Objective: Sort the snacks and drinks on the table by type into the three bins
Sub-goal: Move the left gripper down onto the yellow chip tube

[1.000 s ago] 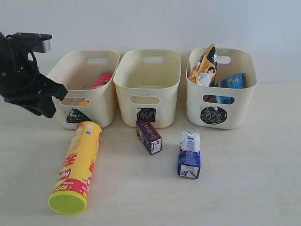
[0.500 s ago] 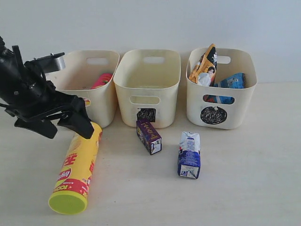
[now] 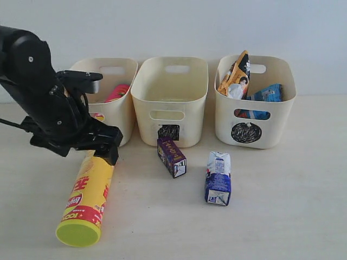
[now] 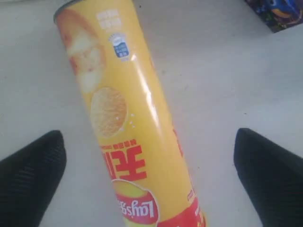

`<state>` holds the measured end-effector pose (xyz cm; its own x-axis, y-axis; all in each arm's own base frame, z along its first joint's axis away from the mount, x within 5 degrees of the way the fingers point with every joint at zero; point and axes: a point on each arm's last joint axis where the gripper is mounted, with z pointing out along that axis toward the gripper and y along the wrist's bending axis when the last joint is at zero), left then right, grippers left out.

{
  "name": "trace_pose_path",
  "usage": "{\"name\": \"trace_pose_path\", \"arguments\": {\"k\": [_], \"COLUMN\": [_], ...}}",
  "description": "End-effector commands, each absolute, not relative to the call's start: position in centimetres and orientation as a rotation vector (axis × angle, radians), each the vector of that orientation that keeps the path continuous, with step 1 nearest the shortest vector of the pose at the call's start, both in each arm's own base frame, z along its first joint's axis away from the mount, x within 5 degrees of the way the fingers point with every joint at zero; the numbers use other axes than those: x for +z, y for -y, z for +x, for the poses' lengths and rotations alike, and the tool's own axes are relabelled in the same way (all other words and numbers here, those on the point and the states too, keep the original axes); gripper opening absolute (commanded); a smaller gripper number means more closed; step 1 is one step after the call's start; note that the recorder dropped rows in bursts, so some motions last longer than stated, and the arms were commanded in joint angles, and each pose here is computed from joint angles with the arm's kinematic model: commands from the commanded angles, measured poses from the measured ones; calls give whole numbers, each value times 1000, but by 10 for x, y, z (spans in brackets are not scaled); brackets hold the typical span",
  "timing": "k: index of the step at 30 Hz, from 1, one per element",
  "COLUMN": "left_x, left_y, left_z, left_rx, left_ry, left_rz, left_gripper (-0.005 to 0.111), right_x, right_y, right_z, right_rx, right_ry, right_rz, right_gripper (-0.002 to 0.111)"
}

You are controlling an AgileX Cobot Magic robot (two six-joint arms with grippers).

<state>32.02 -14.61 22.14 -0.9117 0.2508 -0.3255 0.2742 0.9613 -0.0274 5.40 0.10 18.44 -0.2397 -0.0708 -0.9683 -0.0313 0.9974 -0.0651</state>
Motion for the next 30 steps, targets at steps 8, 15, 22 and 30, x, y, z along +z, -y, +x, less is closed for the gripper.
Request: {"name": "trace_pose_path", "arguments": {"k": [8, 15, 22, 30], "left_x": [172, 146, 135, 140], "left_y": [154, 155, 155, 154], "left_z": [333, 337, 337, 334], "left_rx": [-62, -33, -17, -3], "left_ry": [-2883, -2931, -2963, -2973], "left_rz": [310, 314, 318, 384], "left_gripper": [89, 89, 72, 4], "right_x": [184, 184, 184, 184], "right_y": [-1, -1, -1, -1], "right_z": [54, 54, 54, 54], "right_rx": [-42, -42, -42, -42], "right_ry": [-1804, -1804, -1804, -1807], "right_rz": [-79, -79, -79, -79], "right_gripper": [0, 0, 0, 0]}}
